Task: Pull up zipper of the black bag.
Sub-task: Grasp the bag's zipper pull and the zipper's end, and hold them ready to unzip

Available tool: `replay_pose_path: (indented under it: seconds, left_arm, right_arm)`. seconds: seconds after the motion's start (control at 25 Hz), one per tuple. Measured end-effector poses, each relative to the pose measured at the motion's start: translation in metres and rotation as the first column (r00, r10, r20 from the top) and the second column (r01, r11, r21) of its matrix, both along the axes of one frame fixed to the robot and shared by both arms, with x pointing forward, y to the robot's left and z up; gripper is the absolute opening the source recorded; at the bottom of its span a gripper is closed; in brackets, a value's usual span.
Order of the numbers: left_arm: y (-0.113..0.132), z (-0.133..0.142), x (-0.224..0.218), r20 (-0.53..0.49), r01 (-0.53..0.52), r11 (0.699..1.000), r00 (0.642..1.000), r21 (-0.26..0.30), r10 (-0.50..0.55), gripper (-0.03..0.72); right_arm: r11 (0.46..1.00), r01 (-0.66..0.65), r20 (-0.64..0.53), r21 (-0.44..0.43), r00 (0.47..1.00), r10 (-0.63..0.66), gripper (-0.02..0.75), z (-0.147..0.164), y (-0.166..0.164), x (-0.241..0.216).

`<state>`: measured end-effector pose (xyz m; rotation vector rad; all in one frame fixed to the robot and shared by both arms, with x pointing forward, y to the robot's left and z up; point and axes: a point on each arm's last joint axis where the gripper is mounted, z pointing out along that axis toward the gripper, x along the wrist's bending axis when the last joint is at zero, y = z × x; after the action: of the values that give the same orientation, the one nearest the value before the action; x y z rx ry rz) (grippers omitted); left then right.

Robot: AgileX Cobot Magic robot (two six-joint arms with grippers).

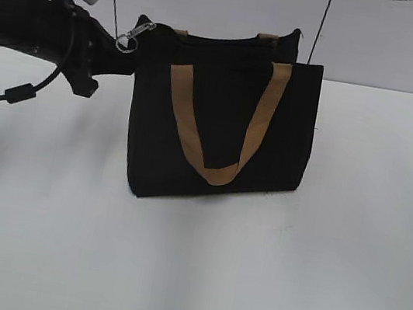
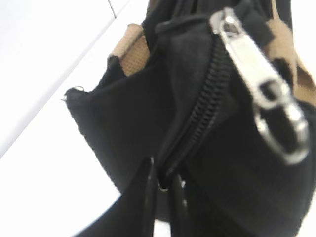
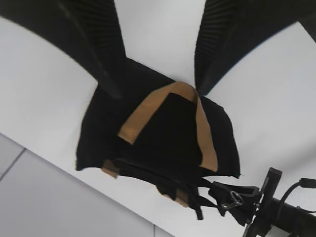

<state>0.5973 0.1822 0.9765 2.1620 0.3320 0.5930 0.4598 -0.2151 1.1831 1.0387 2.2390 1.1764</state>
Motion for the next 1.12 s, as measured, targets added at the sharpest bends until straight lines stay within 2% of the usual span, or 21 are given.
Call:
replay_pose_path:
  seconds: [0.24, 0.52, 0.68, 0.88, 0.96, 1.12]
  left_arm:
    - [0.005, 0.018, -0.012, 0.029, 0.037, 0.996, 0.999, 0.085, -0.04, 0.027]
    - [0.007, 0.031, -0.016, 0.058, 0.019, 0.996, 0.998, 0.093, -0.025, 0.027]
    - [0.008, 0.042, -0.02, 0.086, 0.016, 0.996, 0.996, 0.088, -0.024, 0.027]
    - [0.008, 0.046, -0.021, 0.097, 0.016, 0.996, 0.995, 0.085, -0.025, 0.027]
    - [0.008, 0.046, -0.021, 0.097, 0.016, 0.996, 0.995, 0.085, -0.025, 0.027]
    - [0.008, 0.046, -0.021, 0.097, 0.016, 0.996, 0.995, 0.085, -0.025, 0.027]
  right_arm:
    - [0.997, -0.059, -0.091, 0.047, 0.994, 0.063, 0.36, -0.033, 0.054, 0.032]
    - [0.987, 0.037, -0.155, 0.156, 0.988, -0.013, 0.358, -0.068, 0.1, 0.061]
    - [0.987, 0.037, -0.147, 0.155, 0.989, -0.014, 0.356, -0.081, 0.114, 0.068]
    - [0.992, -0.091, -0.074, 0.087, 0.993, 0.097, 0.342, -0.087, 0.138, 0.066]
    - [0.992, -0.101, -0.078, 0.077, 0.991, 0.107, 0.335, -0.092, 0.144, 0.071]
    - [0.991, -0.082, -0.109, 0.103, 0.99, 0.093, 0.328, -0.098, 0.154, 0.084]
